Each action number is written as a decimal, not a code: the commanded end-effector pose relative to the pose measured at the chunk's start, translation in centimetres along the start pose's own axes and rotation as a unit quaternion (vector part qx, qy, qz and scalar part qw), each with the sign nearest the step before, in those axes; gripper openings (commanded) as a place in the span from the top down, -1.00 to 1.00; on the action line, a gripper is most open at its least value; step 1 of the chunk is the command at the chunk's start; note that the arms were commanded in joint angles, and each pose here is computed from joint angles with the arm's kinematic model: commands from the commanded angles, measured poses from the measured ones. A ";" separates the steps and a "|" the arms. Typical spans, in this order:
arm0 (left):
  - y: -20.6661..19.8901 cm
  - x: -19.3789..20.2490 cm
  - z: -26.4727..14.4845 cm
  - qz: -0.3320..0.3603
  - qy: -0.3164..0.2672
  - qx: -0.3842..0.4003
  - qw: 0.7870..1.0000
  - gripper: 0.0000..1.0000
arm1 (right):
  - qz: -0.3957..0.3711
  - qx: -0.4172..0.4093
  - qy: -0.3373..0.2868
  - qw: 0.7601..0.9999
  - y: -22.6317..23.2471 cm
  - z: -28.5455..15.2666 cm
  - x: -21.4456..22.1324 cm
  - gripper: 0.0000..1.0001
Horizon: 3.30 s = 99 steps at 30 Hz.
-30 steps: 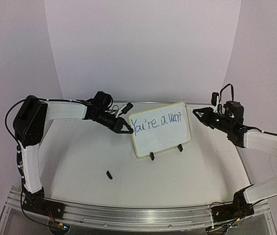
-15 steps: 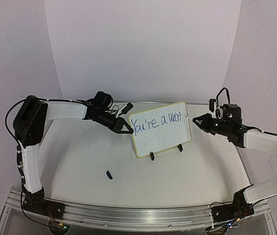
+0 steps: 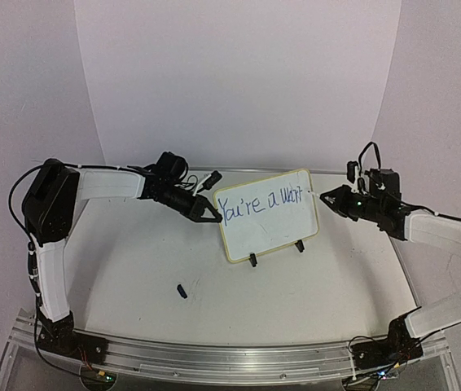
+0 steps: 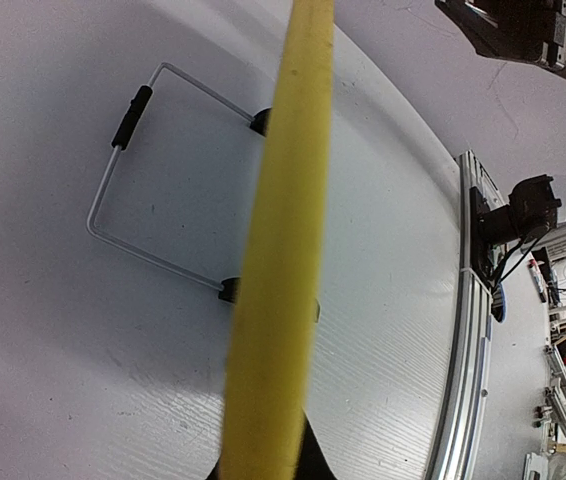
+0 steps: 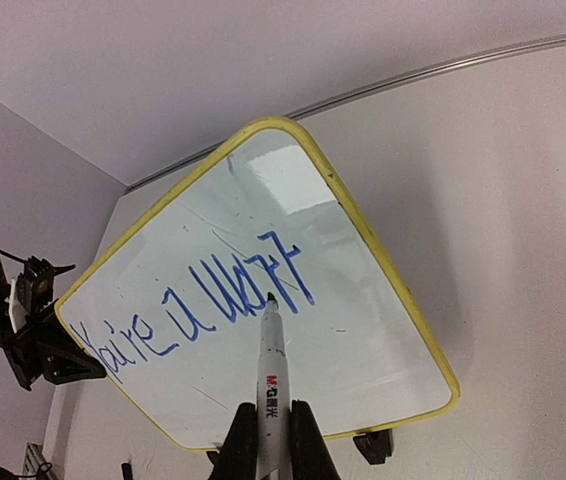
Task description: Write a sentence on the whiteboard
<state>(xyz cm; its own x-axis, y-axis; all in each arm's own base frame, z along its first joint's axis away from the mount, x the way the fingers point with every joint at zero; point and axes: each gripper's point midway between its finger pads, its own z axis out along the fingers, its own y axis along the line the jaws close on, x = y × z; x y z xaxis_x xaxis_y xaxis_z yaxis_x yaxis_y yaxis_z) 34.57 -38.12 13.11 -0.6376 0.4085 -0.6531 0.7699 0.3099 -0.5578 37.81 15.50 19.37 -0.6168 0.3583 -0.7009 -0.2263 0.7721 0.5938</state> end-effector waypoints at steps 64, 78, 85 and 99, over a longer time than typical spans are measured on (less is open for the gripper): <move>-0.7 1.1 1.0 0.007 0.029 -0.009 1.000 1.00 | 0.020 -0.003 -0.006 1.000 -2.5 2.8 1.0 1.00; -0.6 1.4 1.2 0.005 0.031 -0.008 0.999 1.00 | -0.001 -0.039 -0.040 0.998 0.6 2.2 -3.0 1.00; -0.4 1.5 1.3 0.004 0.033 -0.008 0.999 1.00 | -0.007 -0.033 -0.043 0.999 0.3 3.3 -3.5 1.00; -0.5 1.5 1.4 0.004 0.033 -0.008 0.999 1.00 | -0.005 -0.020 -0.040 0.999 -0.6 4.1 -3.3 1.00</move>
<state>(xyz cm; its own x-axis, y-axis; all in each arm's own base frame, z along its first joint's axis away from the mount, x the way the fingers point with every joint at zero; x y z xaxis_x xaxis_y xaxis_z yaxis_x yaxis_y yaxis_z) 34.46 -38.45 13.28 -0.6262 0.4131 -0.6612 0.7793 0.3050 -0.5475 41.95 16.08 17.91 -0.6000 0.3894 -0.6988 -0.2319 0.7514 0.6178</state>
